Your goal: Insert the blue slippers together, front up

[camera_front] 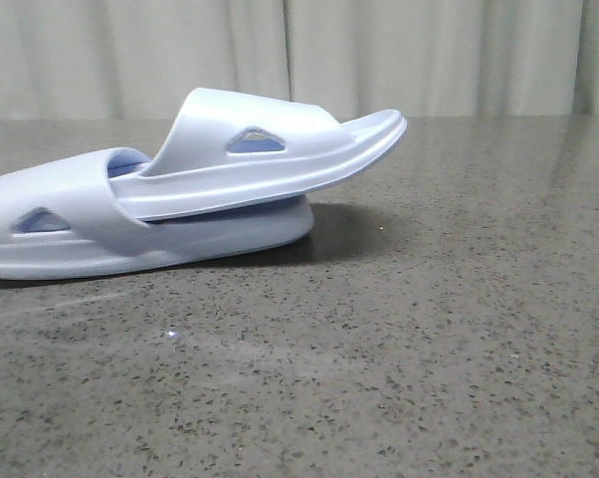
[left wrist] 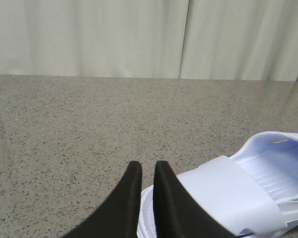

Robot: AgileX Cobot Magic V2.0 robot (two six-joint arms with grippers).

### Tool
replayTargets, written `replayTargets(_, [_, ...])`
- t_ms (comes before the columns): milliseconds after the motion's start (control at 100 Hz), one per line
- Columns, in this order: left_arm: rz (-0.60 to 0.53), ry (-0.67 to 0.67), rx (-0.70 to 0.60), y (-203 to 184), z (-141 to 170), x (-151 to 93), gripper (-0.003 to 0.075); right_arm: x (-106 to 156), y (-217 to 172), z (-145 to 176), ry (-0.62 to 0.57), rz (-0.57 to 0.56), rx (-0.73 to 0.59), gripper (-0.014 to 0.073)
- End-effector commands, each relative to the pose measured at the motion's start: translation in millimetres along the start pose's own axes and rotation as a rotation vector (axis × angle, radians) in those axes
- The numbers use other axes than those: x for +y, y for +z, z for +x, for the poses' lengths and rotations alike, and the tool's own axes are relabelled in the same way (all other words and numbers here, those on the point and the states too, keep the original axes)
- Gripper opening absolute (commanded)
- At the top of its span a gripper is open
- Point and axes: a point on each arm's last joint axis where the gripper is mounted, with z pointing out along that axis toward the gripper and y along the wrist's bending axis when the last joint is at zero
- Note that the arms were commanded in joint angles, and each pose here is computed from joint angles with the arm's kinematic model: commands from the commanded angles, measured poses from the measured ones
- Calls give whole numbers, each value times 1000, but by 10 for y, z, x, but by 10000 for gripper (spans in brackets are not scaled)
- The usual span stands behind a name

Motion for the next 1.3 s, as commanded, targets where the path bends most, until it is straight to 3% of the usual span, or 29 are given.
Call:
replayTargets(0, [19,-25,-40,-2,-105,-25,15,7,-14,-89,9,0,-33,-80])
replayTargets(880, [-1,-27,-37,-1,-92,-5,15,9,-14,-89,9,-2,-33,-80])
replayTargets(1040, [-73,66,23,-33,-44,48,15,9,-14,-89,9,-2,-33,-80])
replayTargets(1290, [-367,33,13,-296,0,215,15,9,-14,-89,9,-2,-33,-80])
